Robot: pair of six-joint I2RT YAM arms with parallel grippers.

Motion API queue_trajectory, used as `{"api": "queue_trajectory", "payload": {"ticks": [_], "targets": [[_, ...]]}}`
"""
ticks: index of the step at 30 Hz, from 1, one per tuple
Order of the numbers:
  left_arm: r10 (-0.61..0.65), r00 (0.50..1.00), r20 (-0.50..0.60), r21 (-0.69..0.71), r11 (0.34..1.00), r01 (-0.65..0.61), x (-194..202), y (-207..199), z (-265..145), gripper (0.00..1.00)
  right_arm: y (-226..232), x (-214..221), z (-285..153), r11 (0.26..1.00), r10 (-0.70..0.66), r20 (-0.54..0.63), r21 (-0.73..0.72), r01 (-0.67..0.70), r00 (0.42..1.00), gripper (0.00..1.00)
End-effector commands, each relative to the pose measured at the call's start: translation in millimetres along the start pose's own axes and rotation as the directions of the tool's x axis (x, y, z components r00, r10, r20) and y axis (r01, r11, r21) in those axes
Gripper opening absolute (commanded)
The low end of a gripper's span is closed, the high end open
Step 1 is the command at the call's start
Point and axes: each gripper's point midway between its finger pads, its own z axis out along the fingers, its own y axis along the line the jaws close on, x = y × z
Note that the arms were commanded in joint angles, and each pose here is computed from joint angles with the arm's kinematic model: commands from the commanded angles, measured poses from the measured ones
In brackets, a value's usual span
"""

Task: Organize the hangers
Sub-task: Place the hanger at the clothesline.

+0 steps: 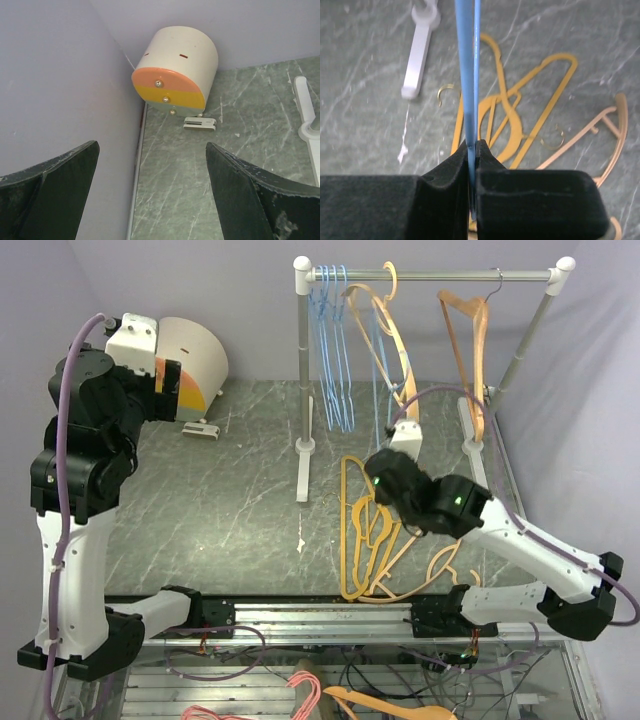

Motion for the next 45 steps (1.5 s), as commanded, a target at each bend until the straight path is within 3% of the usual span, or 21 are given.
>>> {"api": "queue_trajectory", "payload": {"ticks": [1, 11, 39, 45], "targets": [[-0.023, 1.000, 0.014, 0.047, 0.999, 0.023, 0, -3, -9, 0.99, -7, -66, 11, 0.997, -0.023, 0.110, -0.067, 0.031, 0.994, 0.00], [-0.043, 0.999, -0.003, 0.043, 0.998, 0.043, 9, 2, -11, 0.99, 14, -138, 36, 0.976, -0.075, 0.150, -0.190, 0.103, 0.986, 0.00], [-0.012, 0.999, -0.048, 0.071, 0.997, 0.016, 24, -7, -2, 0.99, 19, -165, 142, 0.966, -0.076, 0.026, -0.245, 0.080, 0.997, 0.00], [0.034, 0.995, -0.090, 0.196, 0.981, -0.016, 40, -33, 5, 0.99, 28, -149, 157, 0.958, -0.091, -0.023, -0.277, 0.081, 0.996, 0.00]]}}
